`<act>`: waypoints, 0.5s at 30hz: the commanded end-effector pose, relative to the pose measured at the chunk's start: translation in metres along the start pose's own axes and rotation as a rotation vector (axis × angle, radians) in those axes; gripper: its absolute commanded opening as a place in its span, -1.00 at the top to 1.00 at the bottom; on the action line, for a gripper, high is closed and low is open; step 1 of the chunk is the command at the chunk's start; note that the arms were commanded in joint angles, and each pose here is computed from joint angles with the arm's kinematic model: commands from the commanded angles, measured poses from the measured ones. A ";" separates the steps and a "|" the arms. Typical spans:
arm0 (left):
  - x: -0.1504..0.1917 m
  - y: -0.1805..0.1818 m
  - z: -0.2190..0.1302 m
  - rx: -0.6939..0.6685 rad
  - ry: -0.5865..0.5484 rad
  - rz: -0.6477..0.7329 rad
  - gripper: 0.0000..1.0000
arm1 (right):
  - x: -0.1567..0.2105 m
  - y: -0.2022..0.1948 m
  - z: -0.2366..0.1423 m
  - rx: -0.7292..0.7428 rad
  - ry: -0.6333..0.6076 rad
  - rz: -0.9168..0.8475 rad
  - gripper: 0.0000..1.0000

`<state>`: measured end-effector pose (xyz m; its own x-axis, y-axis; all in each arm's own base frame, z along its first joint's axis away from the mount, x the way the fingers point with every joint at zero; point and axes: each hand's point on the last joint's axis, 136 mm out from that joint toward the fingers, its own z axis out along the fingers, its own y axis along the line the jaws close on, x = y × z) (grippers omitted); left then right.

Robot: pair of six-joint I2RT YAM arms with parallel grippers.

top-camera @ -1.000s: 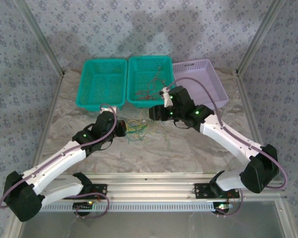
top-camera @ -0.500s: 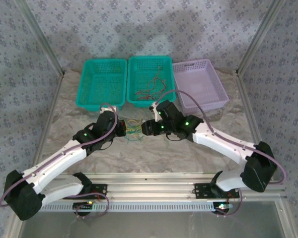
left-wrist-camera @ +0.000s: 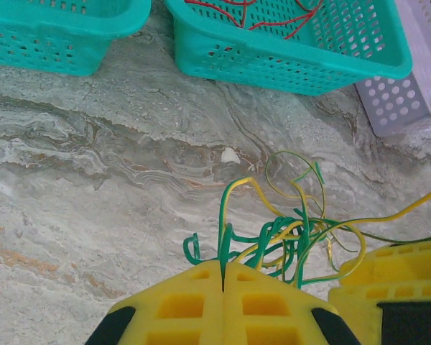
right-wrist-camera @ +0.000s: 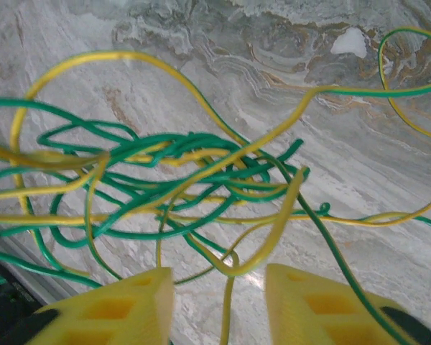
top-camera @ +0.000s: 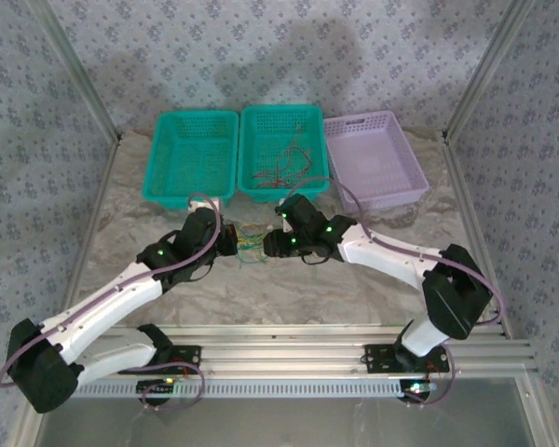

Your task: Untangle the cables

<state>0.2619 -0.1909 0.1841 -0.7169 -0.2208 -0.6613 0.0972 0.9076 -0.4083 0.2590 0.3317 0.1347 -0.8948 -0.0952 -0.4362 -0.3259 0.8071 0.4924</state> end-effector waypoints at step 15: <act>-0.005 0.000 -0.011 -0.008 -0.036 0.007 1.00 | -0.035 -0.031 -0.026 0.095 -0.133 0.038 1.00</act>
<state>0.2600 -0.1915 0.1848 -0.7130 -0.2165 -0.6669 0.1000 0.9100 -0.4024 0.2829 0.3218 0.1352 -0.8863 -0.0176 -0.4629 -0.2711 0.8300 0.4875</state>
